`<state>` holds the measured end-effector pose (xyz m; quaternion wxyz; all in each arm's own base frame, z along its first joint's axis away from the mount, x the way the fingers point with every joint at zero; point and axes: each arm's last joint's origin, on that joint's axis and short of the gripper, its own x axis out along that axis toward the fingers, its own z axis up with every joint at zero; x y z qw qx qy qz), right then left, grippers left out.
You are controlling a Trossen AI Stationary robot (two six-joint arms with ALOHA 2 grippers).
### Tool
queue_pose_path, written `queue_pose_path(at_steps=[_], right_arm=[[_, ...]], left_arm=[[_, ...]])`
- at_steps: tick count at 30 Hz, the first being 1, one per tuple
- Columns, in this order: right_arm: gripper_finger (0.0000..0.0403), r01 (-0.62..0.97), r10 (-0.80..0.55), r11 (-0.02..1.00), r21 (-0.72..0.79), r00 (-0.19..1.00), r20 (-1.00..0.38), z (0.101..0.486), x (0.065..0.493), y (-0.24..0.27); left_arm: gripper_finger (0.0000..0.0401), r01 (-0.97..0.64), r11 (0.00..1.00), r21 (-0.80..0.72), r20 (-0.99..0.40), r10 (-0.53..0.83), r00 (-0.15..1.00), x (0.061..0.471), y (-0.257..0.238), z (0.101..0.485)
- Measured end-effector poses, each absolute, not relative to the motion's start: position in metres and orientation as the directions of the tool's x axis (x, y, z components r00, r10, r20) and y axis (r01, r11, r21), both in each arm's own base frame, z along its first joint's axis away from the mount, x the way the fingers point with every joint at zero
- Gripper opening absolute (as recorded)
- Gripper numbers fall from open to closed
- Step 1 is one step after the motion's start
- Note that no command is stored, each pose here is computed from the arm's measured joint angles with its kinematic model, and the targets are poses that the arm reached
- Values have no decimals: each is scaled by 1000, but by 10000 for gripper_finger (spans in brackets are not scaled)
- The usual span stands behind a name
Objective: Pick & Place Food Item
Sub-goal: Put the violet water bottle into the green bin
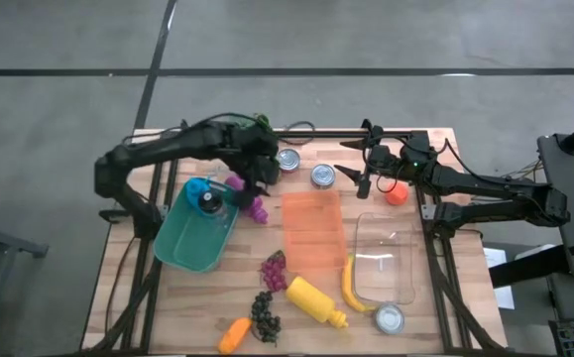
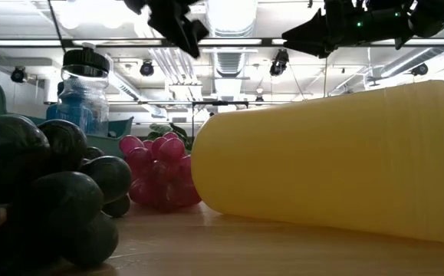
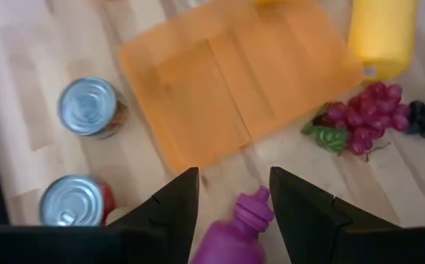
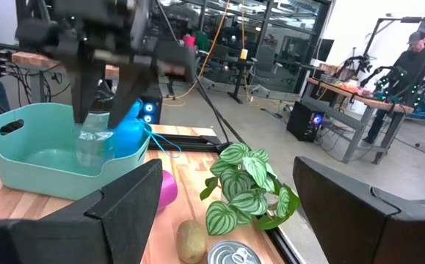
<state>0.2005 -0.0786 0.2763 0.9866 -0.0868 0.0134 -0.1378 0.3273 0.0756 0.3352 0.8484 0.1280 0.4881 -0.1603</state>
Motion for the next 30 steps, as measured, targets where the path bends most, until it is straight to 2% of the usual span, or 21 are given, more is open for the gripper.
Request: queue_pose_path(at_steps=[8, 12, 30], right_arm=[[305, 270, -274, 947, -175, 962, -2, 276, 200, -79], [305, 269, -274, 947, -175, 962, -3, 276, 200, -79], [305, 267, -274, 948, -173, 962, -18, 275, 200, -79]], left_arm=[[171, 495, 869, -1, -922, -193, 336, 349, 66, 301], [171, 496, 868, 5, -940, -166, 299, 349, 63, 292], [171, 516, 856, 21, -950, -144, 277, 351, 41, 230]])
